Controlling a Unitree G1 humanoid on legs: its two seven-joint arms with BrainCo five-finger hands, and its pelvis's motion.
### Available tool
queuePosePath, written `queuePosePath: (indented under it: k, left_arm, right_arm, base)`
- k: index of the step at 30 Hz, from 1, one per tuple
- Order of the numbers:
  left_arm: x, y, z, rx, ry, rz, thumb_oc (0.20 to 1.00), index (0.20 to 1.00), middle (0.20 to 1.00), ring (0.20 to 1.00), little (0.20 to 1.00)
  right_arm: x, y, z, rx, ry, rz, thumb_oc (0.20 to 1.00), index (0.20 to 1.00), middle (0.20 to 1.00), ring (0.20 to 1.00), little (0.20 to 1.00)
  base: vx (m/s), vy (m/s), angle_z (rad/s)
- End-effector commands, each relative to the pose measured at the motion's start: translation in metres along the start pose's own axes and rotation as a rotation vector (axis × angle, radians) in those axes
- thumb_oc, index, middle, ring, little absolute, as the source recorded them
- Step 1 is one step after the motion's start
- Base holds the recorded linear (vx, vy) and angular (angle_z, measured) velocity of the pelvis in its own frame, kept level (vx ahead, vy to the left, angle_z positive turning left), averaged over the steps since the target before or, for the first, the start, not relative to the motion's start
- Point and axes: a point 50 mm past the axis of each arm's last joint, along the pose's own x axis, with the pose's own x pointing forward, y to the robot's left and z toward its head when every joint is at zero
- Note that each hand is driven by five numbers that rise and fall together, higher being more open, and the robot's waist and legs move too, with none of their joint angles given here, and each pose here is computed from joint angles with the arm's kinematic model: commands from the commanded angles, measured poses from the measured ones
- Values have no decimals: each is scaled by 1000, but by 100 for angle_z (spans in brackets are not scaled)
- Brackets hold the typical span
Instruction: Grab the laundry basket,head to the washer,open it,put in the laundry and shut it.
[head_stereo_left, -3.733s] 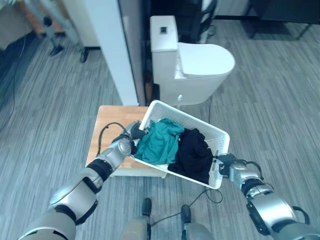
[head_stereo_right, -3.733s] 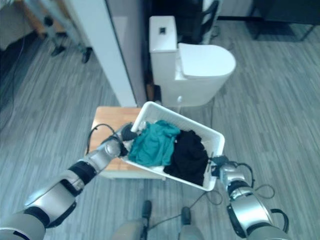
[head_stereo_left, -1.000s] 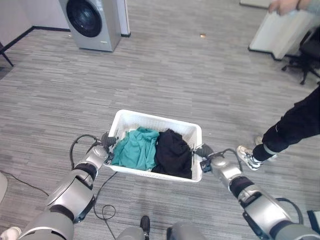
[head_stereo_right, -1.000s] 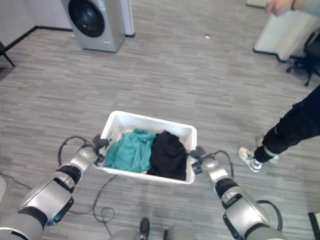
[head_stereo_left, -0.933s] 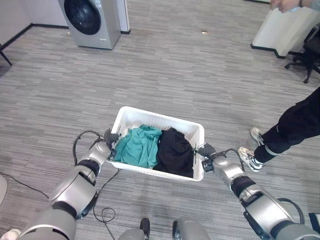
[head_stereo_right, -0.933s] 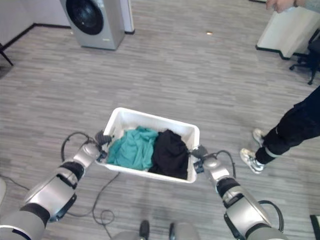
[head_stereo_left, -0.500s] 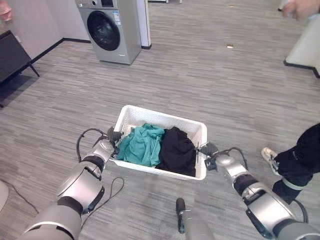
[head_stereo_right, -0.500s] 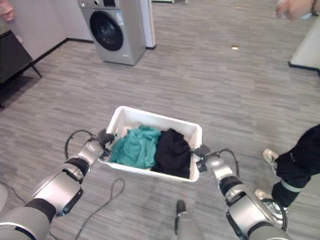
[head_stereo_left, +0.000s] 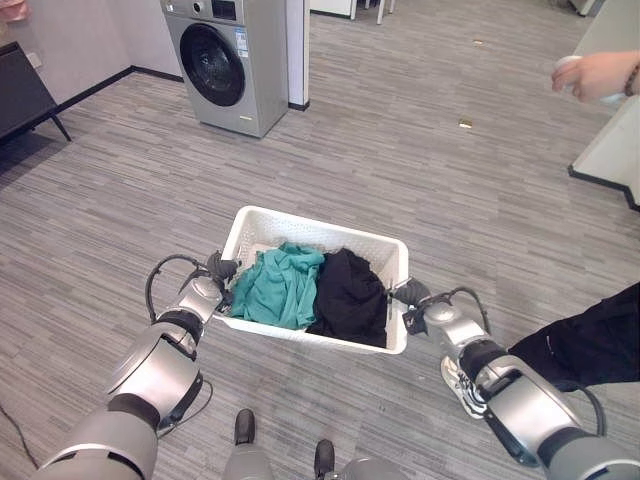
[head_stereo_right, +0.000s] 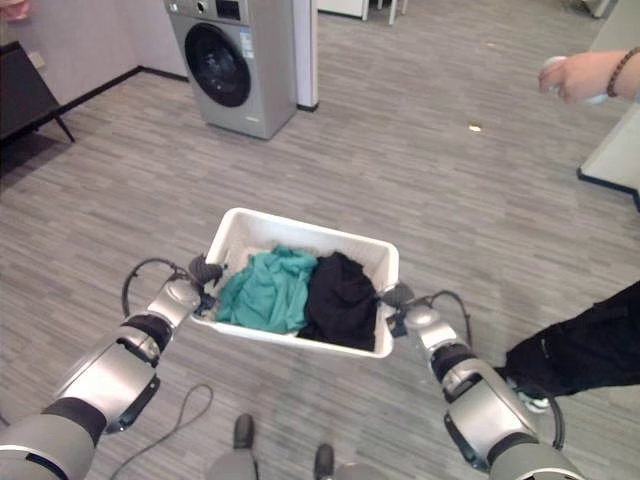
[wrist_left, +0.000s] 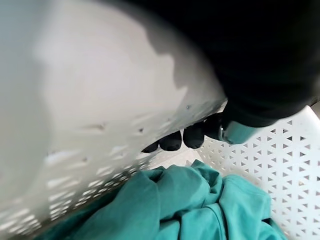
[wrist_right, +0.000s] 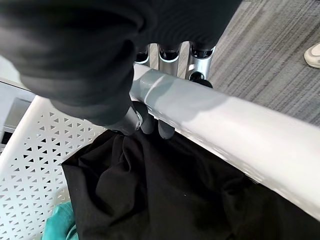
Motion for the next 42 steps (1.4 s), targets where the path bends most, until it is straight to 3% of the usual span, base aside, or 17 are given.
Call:
queuePosePath:
  k: [1,42]
  left_arm:
    - [0,0,52,-38,-173,27,200,200,200,200,200]
    - [-4,-30,26,-59,-121,-44,200,200,200,200,200]
  right_arm:
    - [-1,18,50,66,-221,91,200,200,200,200,200]
    - [-4,6,17,78,-167,65,200,200,200,200,200]
  base:
    - [179,144,-27]
    - [21,17,-1]
